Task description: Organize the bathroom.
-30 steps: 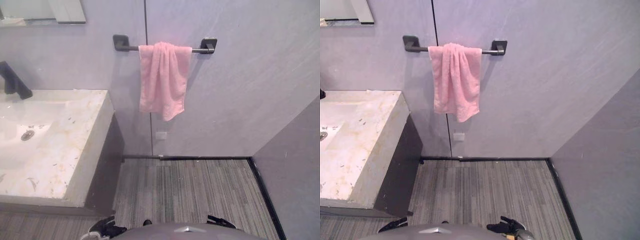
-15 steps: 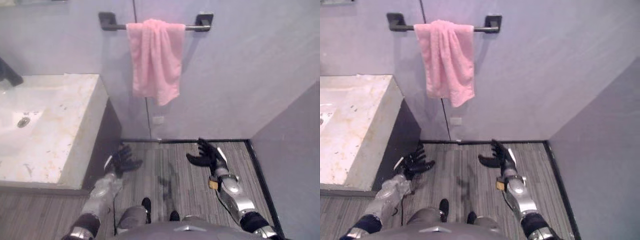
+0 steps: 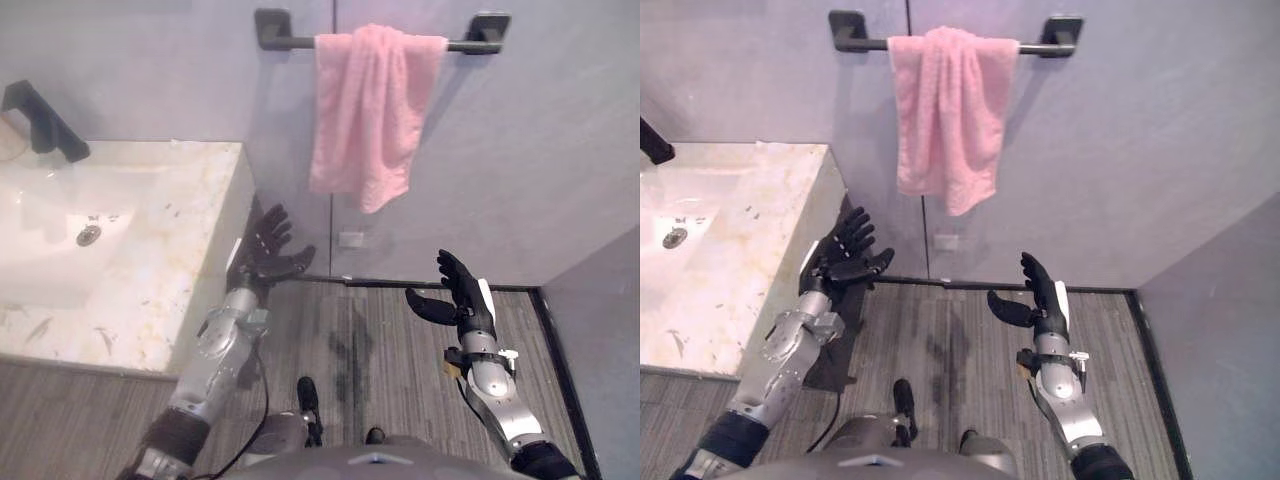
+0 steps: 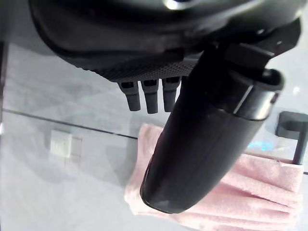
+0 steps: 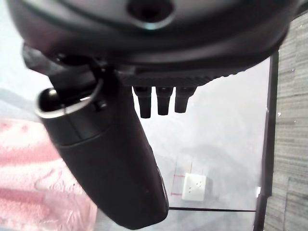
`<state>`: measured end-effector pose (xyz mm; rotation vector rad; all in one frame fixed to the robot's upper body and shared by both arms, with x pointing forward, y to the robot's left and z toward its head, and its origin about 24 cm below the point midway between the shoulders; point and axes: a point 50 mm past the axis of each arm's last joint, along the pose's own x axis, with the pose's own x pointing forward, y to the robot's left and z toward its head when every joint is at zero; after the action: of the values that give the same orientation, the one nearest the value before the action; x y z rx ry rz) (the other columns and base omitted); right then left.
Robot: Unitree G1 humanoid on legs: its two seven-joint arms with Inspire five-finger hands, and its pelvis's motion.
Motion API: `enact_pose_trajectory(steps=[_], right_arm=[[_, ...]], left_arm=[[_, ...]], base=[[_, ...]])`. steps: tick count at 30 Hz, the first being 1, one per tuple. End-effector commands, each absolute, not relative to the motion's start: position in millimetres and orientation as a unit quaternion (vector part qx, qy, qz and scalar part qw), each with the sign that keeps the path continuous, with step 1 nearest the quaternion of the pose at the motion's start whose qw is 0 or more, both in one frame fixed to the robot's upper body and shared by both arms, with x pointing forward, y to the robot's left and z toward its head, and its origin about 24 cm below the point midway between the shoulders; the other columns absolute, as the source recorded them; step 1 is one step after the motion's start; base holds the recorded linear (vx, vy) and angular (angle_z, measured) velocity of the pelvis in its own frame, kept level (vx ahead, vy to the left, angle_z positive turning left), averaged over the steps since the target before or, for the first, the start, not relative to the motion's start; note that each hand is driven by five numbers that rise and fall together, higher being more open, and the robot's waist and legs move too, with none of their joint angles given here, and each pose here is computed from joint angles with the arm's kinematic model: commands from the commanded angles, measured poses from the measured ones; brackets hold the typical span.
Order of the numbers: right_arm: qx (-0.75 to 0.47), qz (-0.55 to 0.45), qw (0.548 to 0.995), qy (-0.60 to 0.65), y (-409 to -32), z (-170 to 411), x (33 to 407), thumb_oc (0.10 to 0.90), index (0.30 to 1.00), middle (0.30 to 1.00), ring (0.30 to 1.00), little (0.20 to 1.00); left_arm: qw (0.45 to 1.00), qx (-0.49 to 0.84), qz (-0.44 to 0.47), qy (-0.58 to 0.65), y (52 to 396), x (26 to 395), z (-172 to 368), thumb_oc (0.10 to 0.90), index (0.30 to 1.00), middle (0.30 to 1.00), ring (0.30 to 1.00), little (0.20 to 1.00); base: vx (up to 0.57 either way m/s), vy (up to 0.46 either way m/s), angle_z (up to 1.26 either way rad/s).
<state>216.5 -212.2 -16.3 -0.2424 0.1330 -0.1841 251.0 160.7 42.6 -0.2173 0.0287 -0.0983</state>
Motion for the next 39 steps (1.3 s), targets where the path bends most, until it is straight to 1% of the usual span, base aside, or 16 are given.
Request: enact_pose_trajectory(steps=[1, 6, 9, 14, 15, 18, 20, 25, 30, 34, 39], right_arm=[[-0.098, -0.075, 0.988, -0.09, -196, 35, 238, 0.8, 0.9, 0.9, 0.9, 0.9], [-0.092, -0.091, 0.986, -0.101, -195, 36, 237, 0.8, 0.9, 0.9, 0.9, 0.9], [-0.097, -0.112, 0.98, -0.133, -193, 50, 237, 0.8, 0.9, 0.9, 0.9, 0.9], [-0.113, -0.136, 0.96, -0.216, -185, 80, 245, 0.8, 0.9, 0.9, 0.9, 0.9], [-0.116, -0.138, 0.953, -0.244, -181, 91, 245, 0.8, 0.9, 0.9, 0.9, 0.9], [-0.118, -0.137, 0.948, -0.261, -178, 97, 245, 0.8, 0.9, 0.9, 0.9, 0.9], [-0.127, -0.141, 0.936, -0.296, -175, 109, 244, 0.8, 0.9, 0.9, 0.9, 0.9], [-0.107, -0.138, 0.937, -0.301, -177, 114, 244, 0.8, 0.9, 0.9, 0.9, 0.9], [-0.072, -0.125, 0.948, -0.285, -182, 115, 250, 0.8, 0.9, 0.9, 0.9, 0.9], [-0.05, -0.124, 0.954, -0.268, -196, 122, 265, 0.8, 0.9, 0.9, 0.9, 0.9], [-0.048, -0.114, 0.956, -0.266, -198, 135, 283, 0.8, 0.9, 0.9, 0.9, 0.9]], left_arm=[[0.993, -0.077, -0.059, -0.066, 161, 253, 71, 0.8, 0.9, 0.9, 0.9, 0.9], [0.994, -0.074, -0.066, -0.052, 166, 250, 66, 0.8, 0.9, 0.9, 0.9, 0.9], [0.993, -0.078, -0.073, -0.057, 164, 248, 68, 0.8, 0.9, 0.9, 0.9, 0.9], [0.991, -0.086, -0.067, -0.082, 157, 257, 80, 0.8, 0.9, 0.9, 0.9, 0.9], [0.99, -0.084, -0.06, -0.092, 157, 256, 84, 0.8, 0.9, 0.9, 0.9, 0.9], [0.99, -0.083, -0.054, -0.099, 158, 256, 85, 0.8, 0.9, 0.9, 0.9, 0.9], [0.99, -0.089, -0.029, -0.109, 160, 255, 87, 0.8, 0.9, 0.9, 0.9, 0.9], [0.987, -0.083, 0.002, -0.135, 165, 253, 92, 0.8, 0.9, 0.9, 0.9, 0.9], [0.986, -0.082, 0.008, -0.145, 167, 253, 96, 0.8, 0.9, 0.9, 0.9, 0.9], [0.987, -0.076, -0.001, -0.145, 165, 255, 96, 0.8, 0.9, 0.9, 0.9, 0.9], [0.987, -0.073, -0.011, -0.142, 164, 260, 97, 0.8, 0.9, 0.9, 0.9, 0.9]], base=[[0.21, 0.119, -0.12], [0.15, 0.11, -0.01], [0.08, 0.119, 0.11], [0.07, -0.058, 0.11], [0.05, -0.101, -0.07], [0.03, -0.084, 0.0], [0.09, -0.142, 0.2], [0.09, -0.079, 0.12], [0.06, -0.063, 0.0], [0.04, -0.054, 0.09], [0.03, -0.037, 0.11]])
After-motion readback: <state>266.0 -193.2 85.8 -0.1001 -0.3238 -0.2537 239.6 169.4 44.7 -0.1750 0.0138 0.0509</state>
